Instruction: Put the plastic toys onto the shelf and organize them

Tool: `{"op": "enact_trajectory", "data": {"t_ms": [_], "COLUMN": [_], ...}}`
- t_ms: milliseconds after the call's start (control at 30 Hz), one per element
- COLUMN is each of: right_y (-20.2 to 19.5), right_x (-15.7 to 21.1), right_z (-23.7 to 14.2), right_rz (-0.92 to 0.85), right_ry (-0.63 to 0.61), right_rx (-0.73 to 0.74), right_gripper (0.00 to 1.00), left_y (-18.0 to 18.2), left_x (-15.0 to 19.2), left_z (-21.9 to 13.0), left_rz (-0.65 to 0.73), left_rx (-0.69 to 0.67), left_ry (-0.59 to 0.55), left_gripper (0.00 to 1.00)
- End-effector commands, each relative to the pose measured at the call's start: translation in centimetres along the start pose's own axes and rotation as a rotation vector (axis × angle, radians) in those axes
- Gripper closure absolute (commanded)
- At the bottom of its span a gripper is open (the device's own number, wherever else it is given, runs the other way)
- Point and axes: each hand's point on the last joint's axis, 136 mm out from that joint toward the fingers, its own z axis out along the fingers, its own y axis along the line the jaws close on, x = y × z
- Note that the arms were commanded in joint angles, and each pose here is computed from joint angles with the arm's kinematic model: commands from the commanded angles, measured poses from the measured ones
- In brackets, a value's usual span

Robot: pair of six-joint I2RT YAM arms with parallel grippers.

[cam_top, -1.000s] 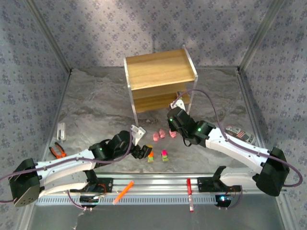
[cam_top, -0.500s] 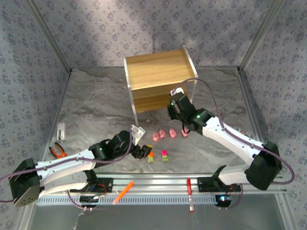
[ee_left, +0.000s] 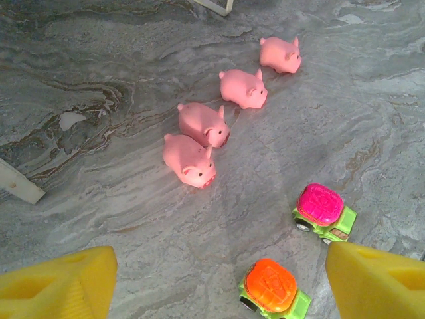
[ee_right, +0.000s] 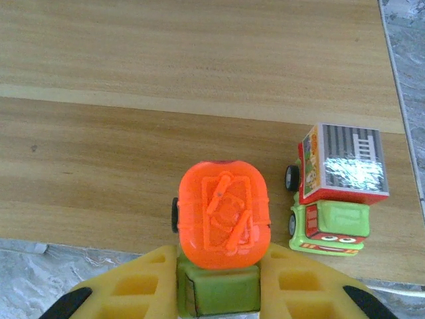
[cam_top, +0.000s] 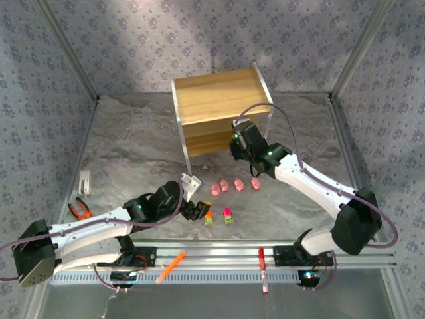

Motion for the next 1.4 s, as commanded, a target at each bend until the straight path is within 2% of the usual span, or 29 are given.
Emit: {"op": "enact_trajectory", "data": {"t_ms": [0,200,267,700,1367], "right_y": [0.1,0.1,0.3,0.8,-0.5], "right_x": [-0.9,-0.8,-2.3,-2.6,-1.5], "right_z": [0.3,0.9,0.5,1.4,3.4], "right_rz": [-0.012,-0.011,-0.006,-0.03,-0.049], "right_ry": [-0.009,-0.006,-0.036,-0.025,-0.014], "right_rx": [-0.011,-0.012,-0.019,-0.015,0.047], "right_gripper": [0.74,0.74,0.74,0.74,0.74], "left_y": [0.0,0.0,0.0,0.1,0.1], "left_x": [-0.3,-0.3,-0.3,-0.3,-0.4], "left_z": [-0.4,-0.4,-0.3,-0.4,-0.5], "left_rz": [0.011,0.011,0.012,0.014,0.012], "left_rx": [-0.006,-0.007,-0.006,-0.01,-0.011], "left_ry": [-0.02,-0.02,-0.019,-0.018,-0.023], "left_gripper": [0.18,0.18,0.18,0.18,0.18]}}
